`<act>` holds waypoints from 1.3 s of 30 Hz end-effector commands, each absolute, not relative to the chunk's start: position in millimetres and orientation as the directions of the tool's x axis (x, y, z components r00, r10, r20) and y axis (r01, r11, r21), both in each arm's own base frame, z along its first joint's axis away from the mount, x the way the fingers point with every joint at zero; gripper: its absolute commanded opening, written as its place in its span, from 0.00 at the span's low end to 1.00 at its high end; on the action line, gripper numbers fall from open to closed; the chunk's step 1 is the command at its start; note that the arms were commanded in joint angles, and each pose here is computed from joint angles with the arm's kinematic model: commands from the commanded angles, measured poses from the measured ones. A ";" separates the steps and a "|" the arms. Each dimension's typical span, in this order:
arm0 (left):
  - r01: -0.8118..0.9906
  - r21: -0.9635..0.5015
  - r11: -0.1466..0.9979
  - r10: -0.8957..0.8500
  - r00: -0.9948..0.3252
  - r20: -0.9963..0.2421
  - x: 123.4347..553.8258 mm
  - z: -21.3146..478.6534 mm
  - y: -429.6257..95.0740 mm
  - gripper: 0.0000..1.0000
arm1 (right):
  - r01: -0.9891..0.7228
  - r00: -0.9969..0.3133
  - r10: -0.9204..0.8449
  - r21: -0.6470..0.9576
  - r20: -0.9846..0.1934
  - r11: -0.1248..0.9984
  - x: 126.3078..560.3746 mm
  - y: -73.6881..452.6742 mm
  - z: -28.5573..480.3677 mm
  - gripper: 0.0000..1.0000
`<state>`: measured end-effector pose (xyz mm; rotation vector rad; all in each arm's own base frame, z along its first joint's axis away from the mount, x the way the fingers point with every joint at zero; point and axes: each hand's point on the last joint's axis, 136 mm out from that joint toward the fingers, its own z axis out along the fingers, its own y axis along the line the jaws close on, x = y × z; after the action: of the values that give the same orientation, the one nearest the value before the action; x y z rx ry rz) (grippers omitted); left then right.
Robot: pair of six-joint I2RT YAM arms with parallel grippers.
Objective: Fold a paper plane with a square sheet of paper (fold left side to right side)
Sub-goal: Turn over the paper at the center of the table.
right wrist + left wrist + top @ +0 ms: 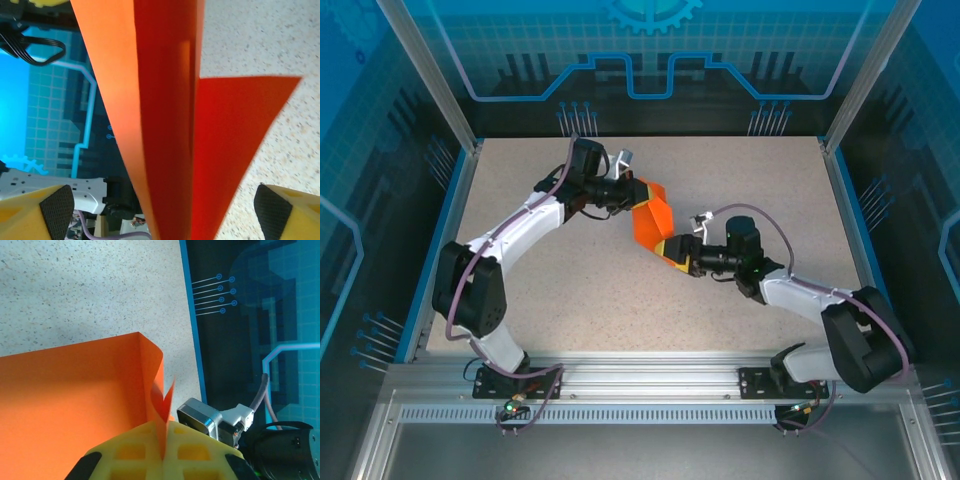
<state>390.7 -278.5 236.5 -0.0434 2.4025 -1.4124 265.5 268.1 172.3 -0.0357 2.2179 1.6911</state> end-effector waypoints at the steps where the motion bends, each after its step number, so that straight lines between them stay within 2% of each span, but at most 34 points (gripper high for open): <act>1: 0.185 -0.879 0.440 -0.202 -0.933 -0.298 381.3 261.8 -279.9 0.05 | -0.300 -0.917 0.208 0.931 -0.342 0.206 277.0 278.7 207.3 0.86; 4: 0.182 -0.881 0.437 -0.195 -0.937 -0.290 377.8 259.3 -280.2 0.05 | -0.305 -0.910 0.225 0.930 -0.349 0.207 284.8 276.6 212.3 0.74; 11: 0.183 -0.882 0.434 -0.180 -0.942 -0.284 372.0 254.3 -279.9 0.05 | -0.315 -0.894 0.253 0.921 -0.369 0.230 294.2 263.5 218.4 0.54; 17: 0.198 -0.878 0.435 -0.164 -0.942 -0.293 367.5 253.4 -279.1 0.07 | -0.313 -0.885 0.267 0.912 -0.382 0.267 296.4 253.6 217.1 0.24; 20: 0.212 -0.866 0.452 -0.147 -0.940 -0.307 364.0 251.4 -277.1 0.19 | -0.310 -0.880 0.270 0.904 -0.390 0.296 295.8 250.0 214.4 0.14; 22: 0.221 -0.846 0.485 -0.140 -0.936 -0.324 361.6 249.5 -271.9 0.37 | -0.313 -0.880 0.258 0.895 -0.399 0.319 294.0 248.4 212.7 0.12; 27: 0.228 -0.788 0.572 -0.167 -0.908 -0.384 357.4 251.1 -244.1 0.60 | -0.321 -0.871 0.205 0.833 -0.446 0.450 288.9 241.5 203.3 0.06; 32: 0.225 -0.704 0.674 -0.220 -0.848 -0.482 350.1 263.3 -209.2 0.74 | -0.379 -0.830 0.004 0.569 -0.557 0.730 282.2 233.1 193.1 0.06; 35: 0.203 -0.637 0.743 -0.259 -0.791 -0.554 345.2 273.8 -186.0 0.80 | -0.381 -0.810 -0.177 0.273 -0.559 0.883 281.4 220.6 178.8 0.06; 37: 0.170 -0.597 0.784 -0.290 -0.750 -0.594 342.3 280.0 -169.3 0.84 | -0.365 -0.794 -0.284 0.048 -0.537 0.930 287.1 211.4 175.5 0.06; 39: 0.126 -0.562 0.817 -0.323 -0.707 -0.629 339.1 287.2 -151.0 0.86 | -0.351 -0.782 -0.391 -0.175 -0.485 0.920 294.3 205.6 173.8 0.07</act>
<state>341.3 -186.5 292.8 -0.0556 2.2415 -0.9746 299.9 267.7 218.9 -0.3850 2.3957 0.6164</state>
